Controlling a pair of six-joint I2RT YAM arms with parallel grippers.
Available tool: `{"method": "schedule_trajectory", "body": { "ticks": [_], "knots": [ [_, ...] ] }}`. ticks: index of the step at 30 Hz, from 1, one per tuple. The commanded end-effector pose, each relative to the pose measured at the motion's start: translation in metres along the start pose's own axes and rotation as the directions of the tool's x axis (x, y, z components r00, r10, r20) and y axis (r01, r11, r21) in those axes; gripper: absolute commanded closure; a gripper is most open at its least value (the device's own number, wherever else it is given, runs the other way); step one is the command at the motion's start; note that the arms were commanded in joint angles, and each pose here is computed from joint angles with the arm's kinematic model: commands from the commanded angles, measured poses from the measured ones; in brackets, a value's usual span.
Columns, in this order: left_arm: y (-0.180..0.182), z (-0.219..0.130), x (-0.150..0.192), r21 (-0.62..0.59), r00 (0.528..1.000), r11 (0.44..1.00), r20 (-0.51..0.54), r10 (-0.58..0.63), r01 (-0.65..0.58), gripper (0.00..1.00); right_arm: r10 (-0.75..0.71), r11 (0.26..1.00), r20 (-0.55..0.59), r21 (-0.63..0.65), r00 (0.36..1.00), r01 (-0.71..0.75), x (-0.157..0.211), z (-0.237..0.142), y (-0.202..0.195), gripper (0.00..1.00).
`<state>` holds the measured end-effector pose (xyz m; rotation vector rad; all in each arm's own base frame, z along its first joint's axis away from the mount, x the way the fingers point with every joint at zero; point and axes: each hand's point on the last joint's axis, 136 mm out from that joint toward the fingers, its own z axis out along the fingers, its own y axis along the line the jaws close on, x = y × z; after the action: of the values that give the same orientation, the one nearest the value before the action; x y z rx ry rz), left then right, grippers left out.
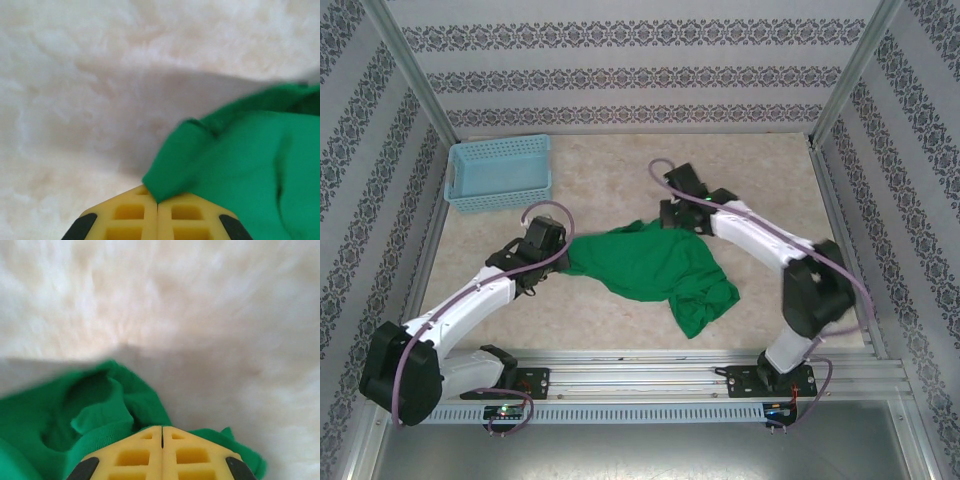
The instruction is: Fold the inside-out t-shirt
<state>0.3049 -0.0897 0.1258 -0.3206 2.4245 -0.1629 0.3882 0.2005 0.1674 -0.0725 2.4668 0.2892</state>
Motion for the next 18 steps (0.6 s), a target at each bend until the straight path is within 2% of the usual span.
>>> {"method": "schedule_trajectory", "body": {
  "ticks": [1,5,7,9,13,16,18],
  "knots": [
    [-0.013,-0.031,-0.065,0.032,0.989,0.999,0.15,0.004,-0.009,1.0,0.029,0.997,0.222,0.068,0.975,-0.045,-0.047,-0.066,-0.03,1.0],
    [-0.025,-0.077,-0.13,0.08,0.945,0.997,0.326,-0.03,0.004,1.0,0.047,0.997,0.401,0.04,0.915,-0.069,-0.069,-0.142,-0.04,1.0],
    [-0.032,-0.092,-0.144,0.131,0.92,0.991,0.388,-0.053,0.002,1.0,0.058,0.998,0.435,-0.001,0.899,-0.064,-0.06,-0.16,-0.036,1.0],
    [-0.041,-0.091,-0.141,0.186,0.919,0.982,0.391,-0.059,-0.015,1.0,0.05,0.999,0.428,-0.025,0.902,-0.044,-0.04,-0.162,-0.03,1.0],
    [-0.051,-0.051,-0.095,0.259,0.97,0.965,0.241,-0.032,-0.033,1.0,0.034,0.999,0.31,-0.051,0.95,-0.019,0.039,-0.116,-0.016,1.0],
    [-0.041,-0.011,-0.044,0.244,0.996,0.97,0.086,-0.006,-0.015,1.0,0.07,0.996,0.158,-0.074,0.985,-0.059,0.113,-0.064,-0.01,0.89],
    [-0.03,0.007,-0.013,0.212,1.0,0.977,0.004,0.008,-0.008,1.0,0.092,0.993,0.059,-0.073,0.994,-0.088,0.15,-0.04,-0.011,0.79]
  ]
}}
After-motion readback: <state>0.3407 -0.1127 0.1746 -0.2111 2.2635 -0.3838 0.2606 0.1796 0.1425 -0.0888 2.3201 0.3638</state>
